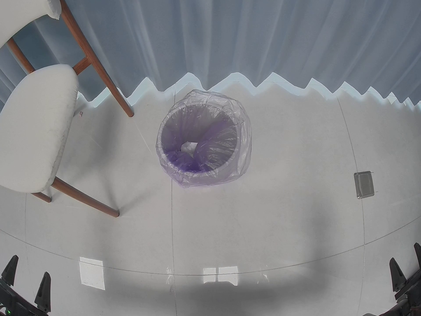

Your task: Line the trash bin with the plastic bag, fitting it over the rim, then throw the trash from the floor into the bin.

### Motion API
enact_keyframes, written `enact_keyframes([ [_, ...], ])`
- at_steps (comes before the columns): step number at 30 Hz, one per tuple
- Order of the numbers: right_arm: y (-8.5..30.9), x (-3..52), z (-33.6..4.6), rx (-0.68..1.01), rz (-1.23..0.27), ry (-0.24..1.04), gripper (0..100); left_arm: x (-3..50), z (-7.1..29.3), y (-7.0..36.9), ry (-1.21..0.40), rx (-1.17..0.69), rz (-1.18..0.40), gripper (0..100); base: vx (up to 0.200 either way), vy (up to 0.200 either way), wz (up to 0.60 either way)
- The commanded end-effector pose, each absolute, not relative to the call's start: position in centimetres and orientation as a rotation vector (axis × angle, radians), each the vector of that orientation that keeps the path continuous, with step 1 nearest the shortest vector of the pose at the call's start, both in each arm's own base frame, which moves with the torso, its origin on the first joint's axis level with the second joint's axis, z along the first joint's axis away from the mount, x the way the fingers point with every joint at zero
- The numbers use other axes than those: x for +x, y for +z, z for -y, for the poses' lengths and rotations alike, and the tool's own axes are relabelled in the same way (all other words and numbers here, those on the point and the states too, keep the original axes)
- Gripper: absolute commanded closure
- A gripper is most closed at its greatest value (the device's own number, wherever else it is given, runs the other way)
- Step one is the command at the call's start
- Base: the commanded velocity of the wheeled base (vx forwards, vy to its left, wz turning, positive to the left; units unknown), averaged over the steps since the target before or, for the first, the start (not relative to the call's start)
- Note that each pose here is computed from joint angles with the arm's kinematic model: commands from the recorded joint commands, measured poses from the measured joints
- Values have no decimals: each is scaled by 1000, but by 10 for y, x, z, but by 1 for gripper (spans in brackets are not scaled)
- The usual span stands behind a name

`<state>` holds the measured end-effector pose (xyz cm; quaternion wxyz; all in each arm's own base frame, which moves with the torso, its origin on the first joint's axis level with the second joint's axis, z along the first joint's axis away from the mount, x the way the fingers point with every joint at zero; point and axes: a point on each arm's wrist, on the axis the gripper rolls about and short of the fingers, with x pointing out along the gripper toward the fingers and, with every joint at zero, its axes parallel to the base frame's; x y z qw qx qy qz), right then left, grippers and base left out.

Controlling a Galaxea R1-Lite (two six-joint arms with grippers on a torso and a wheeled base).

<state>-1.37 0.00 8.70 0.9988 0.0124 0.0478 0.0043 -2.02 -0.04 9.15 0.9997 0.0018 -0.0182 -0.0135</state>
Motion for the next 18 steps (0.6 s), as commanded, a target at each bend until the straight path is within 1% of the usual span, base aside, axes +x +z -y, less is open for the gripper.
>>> enact_keyframes([
  [1,76,-23,1,48,4,-31,0,-23,-4,80,170,1,26,0,0,0,0],
  [2,76,-23,1,48,4,-31,0,-23,-3,80,152,4,27,0,0,0,0],
  [6,76,-23,1,45,4,-29,0,-22,2,80,-73,50,26,0,0,0,0],
  [7,76,-23,1,41,4,-29,0,-22,2,81,-87,46,28,0,0,0,0],
  [12,76,-23,0,23,-1,-26,0,-22,1,80,-52,37,27,0,0,0,0],
  [15,76,-23,0,23,-1,-28,0,-22,0,77,2,-20,-6,0,0,0,0],
  [18,75,-23,0,14,-3,-28,0,-22,0,77,-3,-5,-5,0,0,0,0],
])
